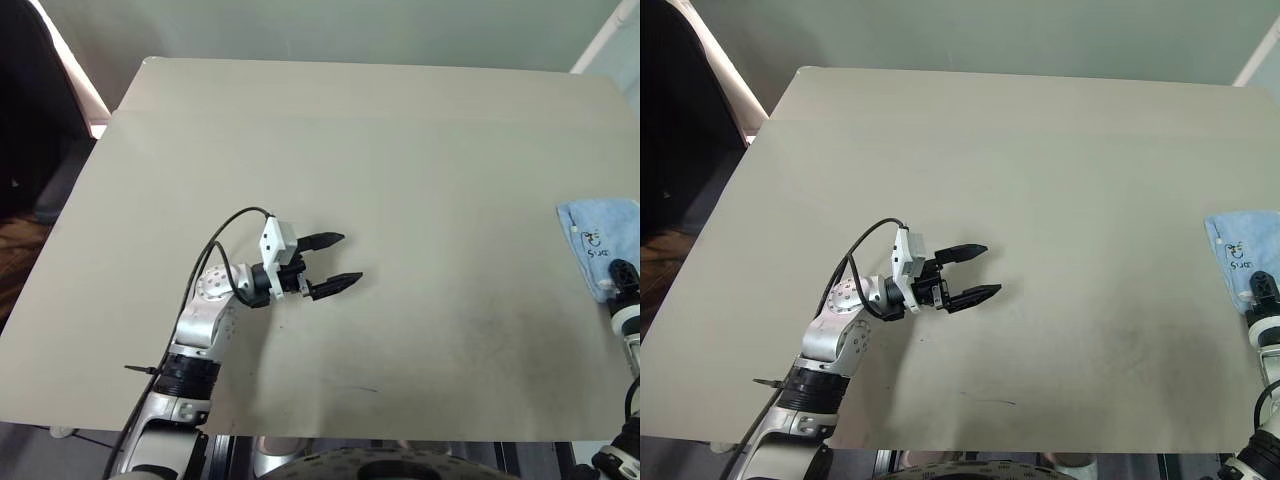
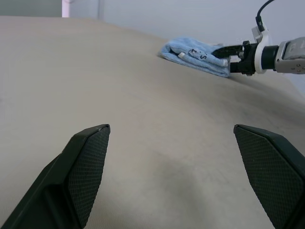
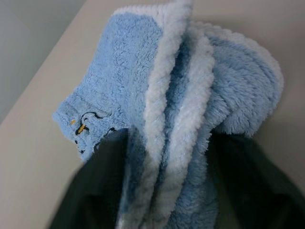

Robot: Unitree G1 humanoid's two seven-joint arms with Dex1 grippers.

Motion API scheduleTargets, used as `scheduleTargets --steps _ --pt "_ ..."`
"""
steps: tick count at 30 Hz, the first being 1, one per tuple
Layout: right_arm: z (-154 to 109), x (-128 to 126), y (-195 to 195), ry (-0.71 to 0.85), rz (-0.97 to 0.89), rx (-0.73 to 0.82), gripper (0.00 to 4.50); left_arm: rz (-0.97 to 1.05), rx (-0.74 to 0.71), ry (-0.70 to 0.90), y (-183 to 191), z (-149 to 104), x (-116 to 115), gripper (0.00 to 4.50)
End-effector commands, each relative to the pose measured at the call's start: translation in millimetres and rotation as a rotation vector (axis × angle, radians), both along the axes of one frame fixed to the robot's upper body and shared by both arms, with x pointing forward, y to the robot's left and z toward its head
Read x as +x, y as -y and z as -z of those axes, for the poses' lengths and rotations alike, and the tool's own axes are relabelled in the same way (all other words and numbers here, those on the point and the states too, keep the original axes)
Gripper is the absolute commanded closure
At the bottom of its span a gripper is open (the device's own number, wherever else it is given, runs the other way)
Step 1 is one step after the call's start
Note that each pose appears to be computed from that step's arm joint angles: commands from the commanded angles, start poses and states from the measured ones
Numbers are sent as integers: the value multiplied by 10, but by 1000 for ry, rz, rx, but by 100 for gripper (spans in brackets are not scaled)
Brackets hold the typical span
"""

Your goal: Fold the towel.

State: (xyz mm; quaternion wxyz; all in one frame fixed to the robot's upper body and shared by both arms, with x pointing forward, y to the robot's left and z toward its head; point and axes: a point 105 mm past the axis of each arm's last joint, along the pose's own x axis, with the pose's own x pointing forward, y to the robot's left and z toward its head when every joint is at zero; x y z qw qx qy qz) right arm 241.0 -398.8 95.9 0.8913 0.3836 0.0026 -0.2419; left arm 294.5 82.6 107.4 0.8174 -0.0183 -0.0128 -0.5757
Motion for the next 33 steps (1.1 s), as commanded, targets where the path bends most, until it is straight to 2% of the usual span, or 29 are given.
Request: scheduleTargets --steps 1,6,9,13,15,19,24,27,30,33 --pt "-275 -122 152 98 52 -65 9 16 -12 49 32 -110 20 0" --pt "-359 -281 232 178 90 -63 4 18 -14 61 48 -134 63 0" --pt "-564 -424 228 239 58 -125 4 6 -24 71 34 -162 102 0" --pt "-736 -525 214 217 -16 -261 4 -11 -33 87 24 -167 137 0" --pt "-881 -441 140 206 -74 -360 4 -30 -12 86 15 -106 168 0" --pt "-1269 -186 -294 254 -292 -563 4 -36 -29 88 15 -136 196 0" --pt "-1496 25 -893 288 -565 -743 4 -12 -36 92 20 -178 166 0" --pt "-1501 118 -1124 284 -673 -818 4 -5 -43 97 18 -202 152 0" --pt "-1372 213 -1520 252 -882 -940 4 20 -41 105 -6 -215 110 0" --pt "-1202 301 -1637 177 -963 -1035 4 39 -30 92 -63 -190 83 0"
